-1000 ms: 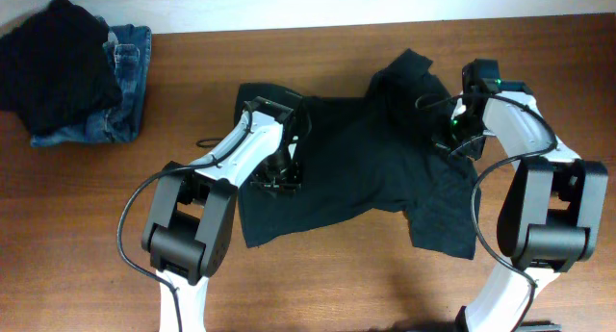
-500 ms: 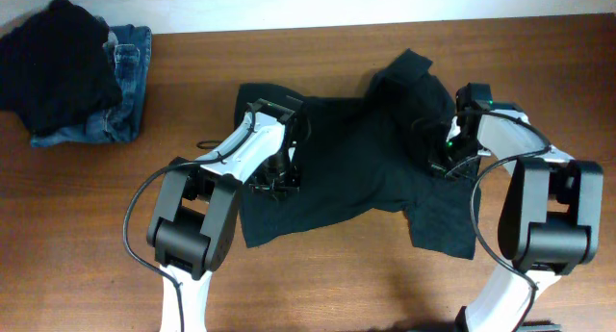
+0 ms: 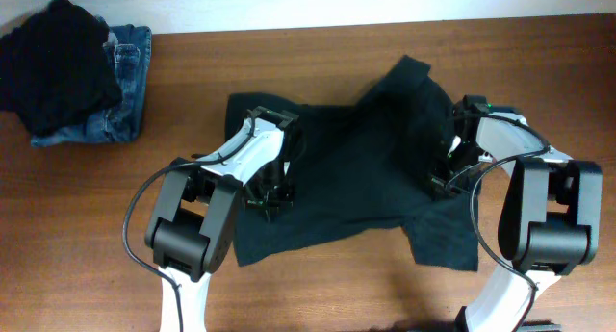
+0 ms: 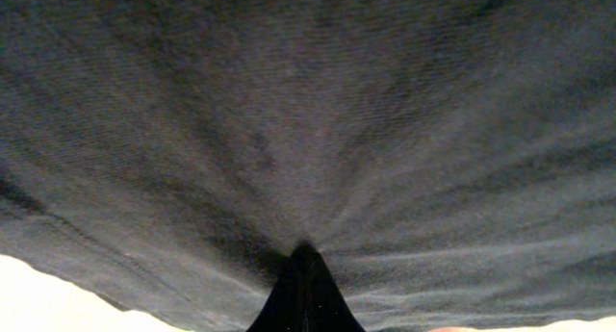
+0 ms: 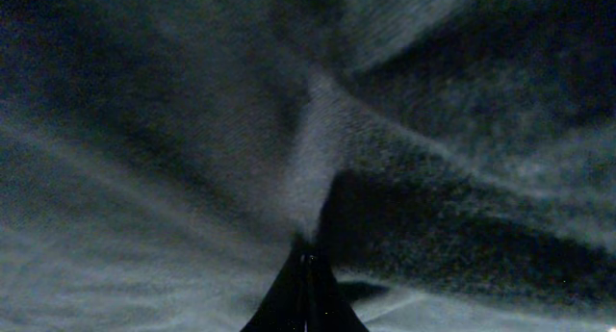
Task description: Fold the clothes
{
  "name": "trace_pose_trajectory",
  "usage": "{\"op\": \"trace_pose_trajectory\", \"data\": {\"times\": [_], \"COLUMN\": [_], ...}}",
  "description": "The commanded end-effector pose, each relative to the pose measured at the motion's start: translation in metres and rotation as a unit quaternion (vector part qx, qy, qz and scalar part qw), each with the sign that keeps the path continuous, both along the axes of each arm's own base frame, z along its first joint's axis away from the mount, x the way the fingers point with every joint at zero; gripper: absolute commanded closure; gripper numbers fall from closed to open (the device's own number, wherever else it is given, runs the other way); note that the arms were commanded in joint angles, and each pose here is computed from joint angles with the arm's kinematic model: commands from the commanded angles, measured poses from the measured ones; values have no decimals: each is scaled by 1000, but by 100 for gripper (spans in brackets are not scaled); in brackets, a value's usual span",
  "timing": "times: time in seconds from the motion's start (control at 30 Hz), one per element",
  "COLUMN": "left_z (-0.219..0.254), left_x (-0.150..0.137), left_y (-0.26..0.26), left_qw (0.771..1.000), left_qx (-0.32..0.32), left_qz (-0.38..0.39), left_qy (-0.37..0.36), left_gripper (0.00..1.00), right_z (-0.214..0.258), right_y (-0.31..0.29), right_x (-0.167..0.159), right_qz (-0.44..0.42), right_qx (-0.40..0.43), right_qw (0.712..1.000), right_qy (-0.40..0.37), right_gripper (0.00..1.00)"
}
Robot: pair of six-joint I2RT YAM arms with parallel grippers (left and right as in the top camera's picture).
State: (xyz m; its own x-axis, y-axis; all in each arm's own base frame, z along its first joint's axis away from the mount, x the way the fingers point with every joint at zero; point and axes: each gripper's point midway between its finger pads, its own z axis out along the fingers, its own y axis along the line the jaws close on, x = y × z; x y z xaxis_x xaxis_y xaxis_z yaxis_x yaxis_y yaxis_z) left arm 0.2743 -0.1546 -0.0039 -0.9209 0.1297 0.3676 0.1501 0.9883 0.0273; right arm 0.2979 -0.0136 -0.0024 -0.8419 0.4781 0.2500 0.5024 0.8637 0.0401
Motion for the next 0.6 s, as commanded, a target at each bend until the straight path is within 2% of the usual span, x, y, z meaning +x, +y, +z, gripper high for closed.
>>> {"op": "trace_pose_trajectory", "data": {"times": [0.0,0.33,0.57], "left_z": [-22,-25,-29], "left_x": [-28,-45,-31], "left_y": [16,25,41], "left_qw": [998,996,995], "left_qx": [32,46,84], "left_qz": [-8,-9,-27], "left_qy": [48,75,42], "left_gripper": [98,99,99], "right_z": [-11,-3,-4], "right_y": [-14,-15,-20], "right_x": [-27,-49,-44], "right_qz": [-7,-2,0], "right_qx": [-52,-56,-70], "right_qw": [997,992,993], "right_qy": [61,109,98], "right_gripper": [96,96,96]}}
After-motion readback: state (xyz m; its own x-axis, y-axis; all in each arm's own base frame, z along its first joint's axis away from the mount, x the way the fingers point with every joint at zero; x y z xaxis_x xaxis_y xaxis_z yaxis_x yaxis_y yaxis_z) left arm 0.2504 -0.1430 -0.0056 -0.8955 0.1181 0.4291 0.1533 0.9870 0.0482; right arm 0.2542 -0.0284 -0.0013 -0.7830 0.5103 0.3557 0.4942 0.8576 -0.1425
